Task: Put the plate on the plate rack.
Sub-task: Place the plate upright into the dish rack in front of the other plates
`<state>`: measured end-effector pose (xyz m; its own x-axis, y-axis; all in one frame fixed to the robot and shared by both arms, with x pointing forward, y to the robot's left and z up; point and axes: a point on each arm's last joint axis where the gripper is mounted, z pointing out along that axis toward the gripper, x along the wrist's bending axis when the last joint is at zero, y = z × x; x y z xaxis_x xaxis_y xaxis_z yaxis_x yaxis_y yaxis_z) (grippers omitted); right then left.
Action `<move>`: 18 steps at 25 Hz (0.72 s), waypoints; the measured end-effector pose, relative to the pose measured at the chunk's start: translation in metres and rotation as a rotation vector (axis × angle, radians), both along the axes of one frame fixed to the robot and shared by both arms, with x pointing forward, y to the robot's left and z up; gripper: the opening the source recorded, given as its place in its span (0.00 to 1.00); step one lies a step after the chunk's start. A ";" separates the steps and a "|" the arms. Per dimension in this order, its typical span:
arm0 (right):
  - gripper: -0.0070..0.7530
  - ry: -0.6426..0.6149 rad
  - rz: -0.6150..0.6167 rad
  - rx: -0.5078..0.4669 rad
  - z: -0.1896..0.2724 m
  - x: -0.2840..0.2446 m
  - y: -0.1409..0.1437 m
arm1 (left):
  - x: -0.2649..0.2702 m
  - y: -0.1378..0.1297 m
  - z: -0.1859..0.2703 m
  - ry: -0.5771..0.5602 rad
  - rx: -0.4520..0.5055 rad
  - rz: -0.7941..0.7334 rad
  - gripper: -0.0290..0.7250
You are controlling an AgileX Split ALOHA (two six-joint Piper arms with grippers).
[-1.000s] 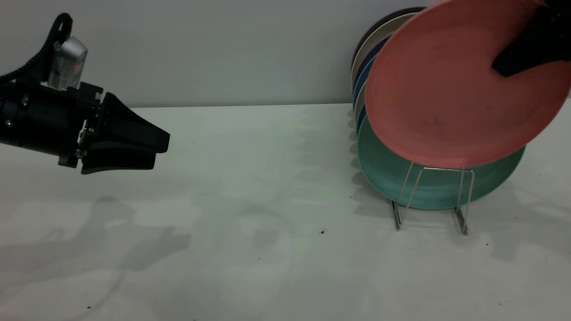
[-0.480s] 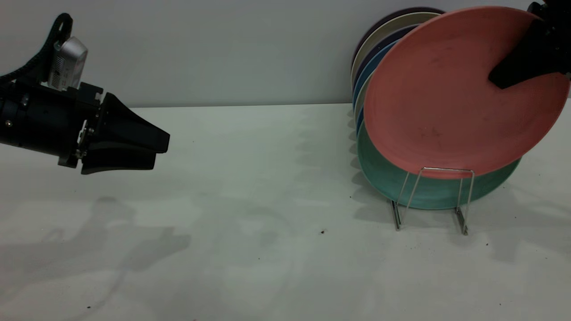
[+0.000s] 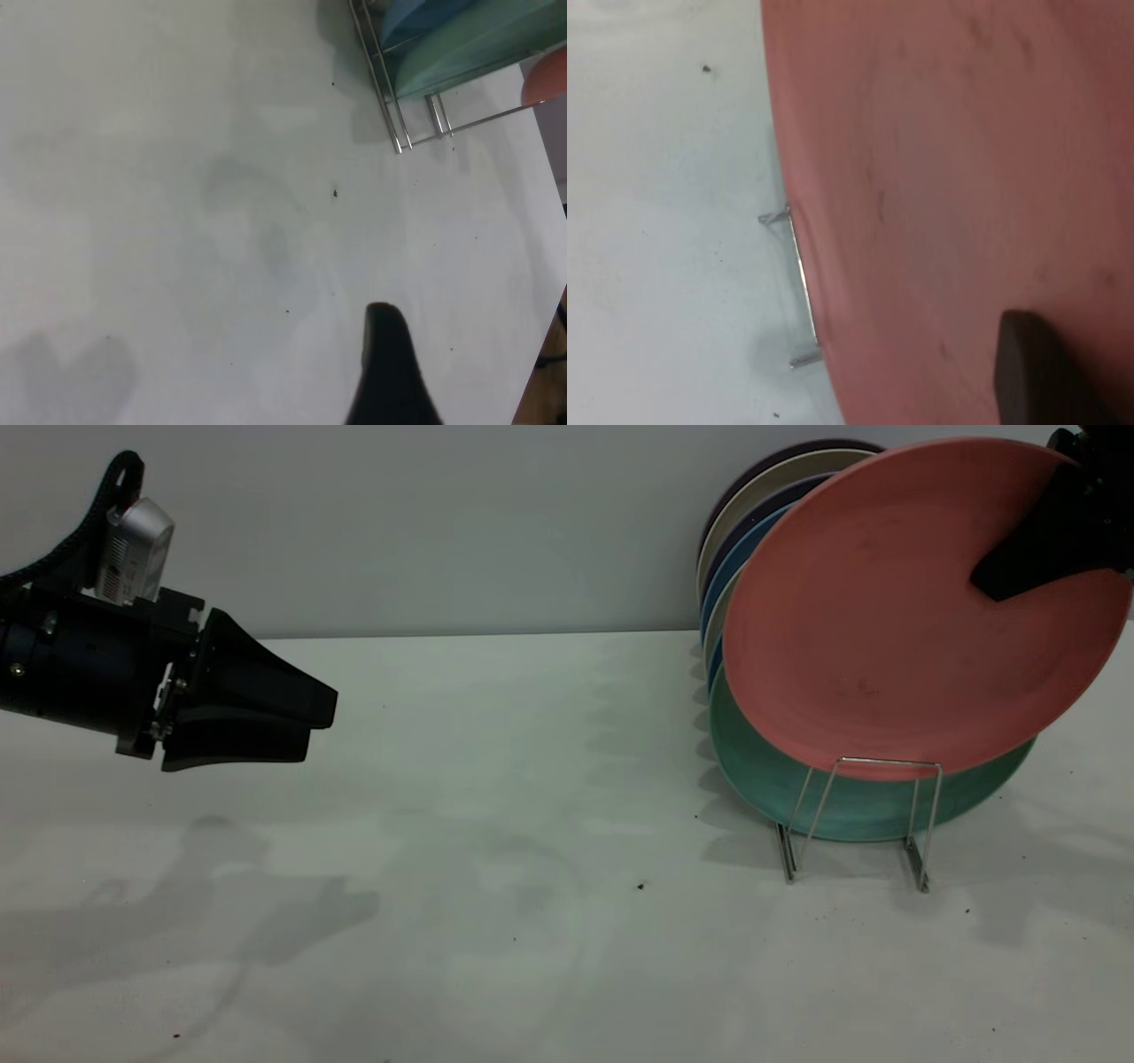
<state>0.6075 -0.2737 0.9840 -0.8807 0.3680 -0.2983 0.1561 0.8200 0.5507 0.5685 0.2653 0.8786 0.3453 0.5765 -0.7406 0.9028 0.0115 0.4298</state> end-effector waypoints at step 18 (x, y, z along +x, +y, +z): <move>0.16 -0.005 -0.021 0.041 0.002 0.001 0.002 | -0.004 -0.006 0.009 0.069 -0.132 -0.012 0.74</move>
